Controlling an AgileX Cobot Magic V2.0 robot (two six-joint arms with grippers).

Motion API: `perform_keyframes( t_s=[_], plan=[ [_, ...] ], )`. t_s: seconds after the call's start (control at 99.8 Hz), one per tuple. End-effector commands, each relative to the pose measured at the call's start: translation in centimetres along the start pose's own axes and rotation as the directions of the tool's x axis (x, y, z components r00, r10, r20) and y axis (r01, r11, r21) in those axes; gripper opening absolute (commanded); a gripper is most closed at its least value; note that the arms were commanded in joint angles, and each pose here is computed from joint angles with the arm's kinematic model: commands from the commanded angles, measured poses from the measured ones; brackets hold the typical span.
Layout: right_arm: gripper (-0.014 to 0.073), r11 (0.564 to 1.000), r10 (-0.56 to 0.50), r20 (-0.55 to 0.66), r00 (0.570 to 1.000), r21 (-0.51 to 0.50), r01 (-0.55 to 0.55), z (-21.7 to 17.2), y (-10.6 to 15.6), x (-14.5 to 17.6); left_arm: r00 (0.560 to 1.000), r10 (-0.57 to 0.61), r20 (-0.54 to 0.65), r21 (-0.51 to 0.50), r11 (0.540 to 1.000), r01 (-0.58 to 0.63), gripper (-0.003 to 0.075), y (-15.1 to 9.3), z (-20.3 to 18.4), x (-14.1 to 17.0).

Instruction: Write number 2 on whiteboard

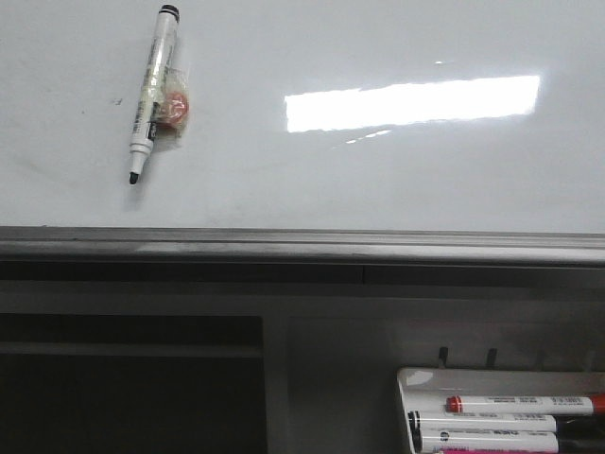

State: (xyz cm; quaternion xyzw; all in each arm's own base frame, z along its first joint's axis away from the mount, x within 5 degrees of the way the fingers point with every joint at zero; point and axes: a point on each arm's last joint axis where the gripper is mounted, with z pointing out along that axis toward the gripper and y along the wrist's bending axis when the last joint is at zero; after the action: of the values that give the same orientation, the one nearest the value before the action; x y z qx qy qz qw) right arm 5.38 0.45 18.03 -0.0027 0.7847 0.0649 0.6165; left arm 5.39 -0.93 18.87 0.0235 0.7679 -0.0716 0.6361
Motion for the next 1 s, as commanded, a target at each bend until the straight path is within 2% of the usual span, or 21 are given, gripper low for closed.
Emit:
perform_keyframes(
  t_s=[0.0, 0.851, 0.992],
  plan=[
    [-0.0071, 1.0, -0.014, 0.017, 1.0, 0.004, 0.014, 0.1, -0.09, 0.52, 0.997, -0.01, 0.08, -0.002, 1.0, 0.01, -0.002, 0.06, -0.1, -0.31],
    [-0.0071, 1.0, -0.014, 0.017, 1.0, 0.004, 0.014, 0.1, -0.09, 0.52, 0.997, -0.01, 0.08, -0.002, 1.0, 0.01, -0.002, 0.06, -0.1, -0.31],
    [-0.0071, 0.994, -0.105, 0.088, 0.991, 0.017, 0.104, 0.07, -0.13, -0.14, 0.997, -0.01, 0.08, -0.002, 1.0, 0.01, -0.002, 0.06, -0.1, -0.31]
  ],
)
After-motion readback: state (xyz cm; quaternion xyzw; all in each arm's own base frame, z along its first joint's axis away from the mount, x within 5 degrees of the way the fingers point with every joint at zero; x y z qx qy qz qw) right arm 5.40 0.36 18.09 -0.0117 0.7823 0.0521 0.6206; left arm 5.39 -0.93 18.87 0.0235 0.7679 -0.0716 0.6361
